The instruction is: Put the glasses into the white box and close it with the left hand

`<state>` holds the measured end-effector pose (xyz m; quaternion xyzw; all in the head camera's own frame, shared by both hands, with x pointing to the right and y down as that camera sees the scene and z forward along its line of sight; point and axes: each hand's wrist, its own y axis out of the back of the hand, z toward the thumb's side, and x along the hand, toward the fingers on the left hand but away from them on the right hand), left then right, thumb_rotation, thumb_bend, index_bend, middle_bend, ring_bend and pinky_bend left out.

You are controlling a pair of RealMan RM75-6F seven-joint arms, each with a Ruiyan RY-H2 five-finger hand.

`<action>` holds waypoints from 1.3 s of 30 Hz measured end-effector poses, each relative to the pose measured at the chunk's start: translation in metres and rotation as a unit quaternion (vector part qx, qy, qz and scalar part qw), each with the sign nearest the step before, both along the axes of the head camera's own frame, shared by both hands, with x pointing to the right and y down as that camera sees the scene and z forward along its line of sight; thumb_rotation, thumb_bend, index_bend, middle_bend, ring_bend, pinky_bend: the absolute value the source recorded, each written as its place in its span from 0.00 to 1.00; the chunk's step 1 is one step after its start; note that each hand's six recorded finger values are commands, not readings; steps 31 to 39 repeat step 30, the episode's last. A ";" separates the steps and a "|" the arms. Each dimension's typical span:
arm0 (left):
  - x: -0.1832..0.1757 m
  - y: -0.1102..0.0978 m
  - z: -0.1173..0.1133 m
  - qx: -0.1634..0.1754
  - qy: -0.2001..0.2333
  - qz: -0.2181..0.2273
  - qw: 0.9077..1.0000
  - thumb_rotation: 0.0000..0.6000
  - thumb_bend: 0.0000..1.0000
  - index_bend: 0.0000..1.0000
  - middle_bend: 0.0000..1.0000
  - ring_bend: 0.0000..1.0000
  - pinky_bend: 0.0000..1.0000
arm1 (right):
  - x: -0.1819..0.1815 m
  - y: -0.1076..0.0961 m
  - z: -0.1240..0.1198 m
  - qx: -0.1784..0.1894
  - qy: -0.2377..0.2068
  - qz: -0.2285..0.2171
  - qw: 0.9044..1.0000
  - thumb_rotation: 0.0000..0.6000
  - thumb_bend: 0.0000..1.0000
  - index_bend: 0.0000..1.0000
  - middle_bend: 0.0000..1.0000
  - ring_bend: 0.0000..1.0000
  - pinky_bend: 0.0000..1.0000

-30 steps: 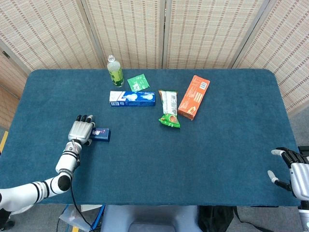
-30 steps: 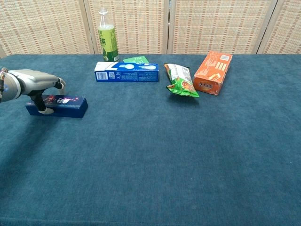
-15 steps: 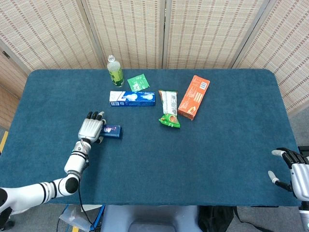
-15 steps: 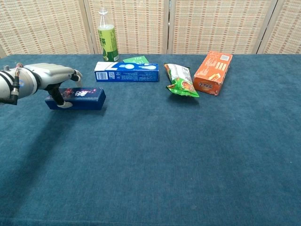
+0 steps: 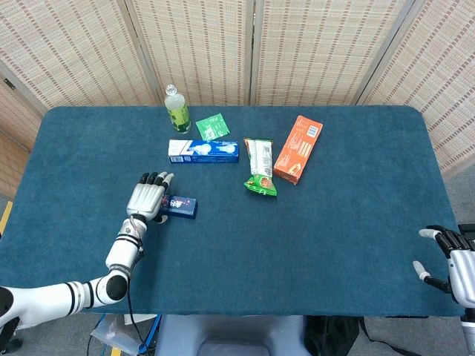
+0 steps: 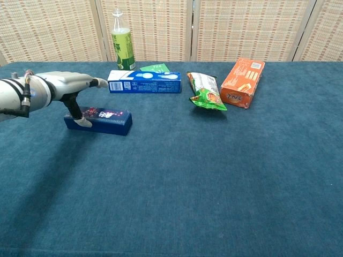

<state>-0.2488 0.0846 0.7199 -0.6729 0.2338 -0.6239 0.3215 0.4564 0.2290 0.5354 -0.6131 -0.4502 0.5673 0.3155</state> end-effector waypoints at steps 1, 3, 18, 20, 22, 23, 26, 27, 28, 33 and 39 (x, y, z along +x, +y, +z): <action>-0.002 -0.001 -0.004 0.008 0.007 -0.007 1.000 1.00 0.18 0.00 0.00 0.00 0.00 | 0.000 -0.001 0.000 0.000 0.000 -0.001 1.000 1.00 0.24 0.29 0.25 0.23 0.23; -0.009 -0.001 -0.013 0.027 0.024 -0.025 0.999 1.00 0.18 0.00 0.00 0.00 0.00 | 0.000 -0.003 0.000 -0.001 0.002 -0.002 1.000 1.00 0.24 0.29 0.25 0.23 0.23; -0.115 0.041 -0.091 0.166 0.050 -0.110 0.979 1.00 0.18 0.07 0.00 0.00 0.00 | -0.010 -0.011 0.001 -0.011 -0.001 -0.025 1.000 1.00 0.25 0.29 0.25 0.23 0.23; -0.126 0.050 -0.098 0.176 0.044 -0.121 0.976 1.00 0.18 0.07 0.00 0.00 0.00 | -0.010 -0.011 0.001 -0.012 0.001 -0.025 1.000 1.00 0.25 0.31 0.25 0.23 0.23; -0.138 0.062 -0.106 0.185 0.036 -0.132 0.973 1.00 0.18 0.07 0.00 0.00 0.00 | -0.012 -0.012 0.002 -0.014 0.002 -0.027 1.000 1.00 0.25 0.33 0.25 0.23 0.23; -0.143 0.068 -0.109 0.189 0.034 -0.136 0.972 1.00 0.18 0.07 0.00 0.00 0.00 | -0.012 -0.012 0.002 -0.014 0.001 -0.028 1.000 1.00 0.25 0.33 0.25 0.23 0.23; -0.158 0.086 -0.120 0.199 0.027 -0.149 0.968 1.00 0.18 0.07 0.00 0.00 0.00 | -0.015 -0.013 0.002 -0.013 0.000 -0.033 0.999 1.00 0.25 0.33 0.25 0.23 0.23; -0.162 0.092 -0.124 0.203 0.024 -0.153 0.967 1.00 0.18 0.08 0.00 0.00 0.00 | -0.016 -0.013 0.003 -0.015 -0.001 -0.036 0.999 1.00 0.24 0.33 0.25 0.23 0.23; -0.166 0.097 -0.127 0.205 0.023 -0.157 0.966 1.00 0.18 0.08 0.00 0.00 0.00 | -0.017 -0.014 0.004 -0.016 -0.001 -0.038 0.999 1.00 0.24 0.33 0.25 0.23 0.23; -0.171 0.108 -0.134 0.205 0.023 -0.159 0.965 1.00 0.18 0.08 0.00 0.00 0.00 | -0.020 -0.016 0.005 -0.015 -0.003 -0.045 0.999 1.00 0.24 0.33 0.25 0.23 0.23; -0.171 0.108 -0.134 0.205 0.023 -0.159 0.965 1.00 0.18 0.08 0.00 0.00 0.00 | -0.020 -0.016 0.005 -0.015 -0.003 -0.045 0.999 1.00 0.24 0.33 0.25 0.23 0.23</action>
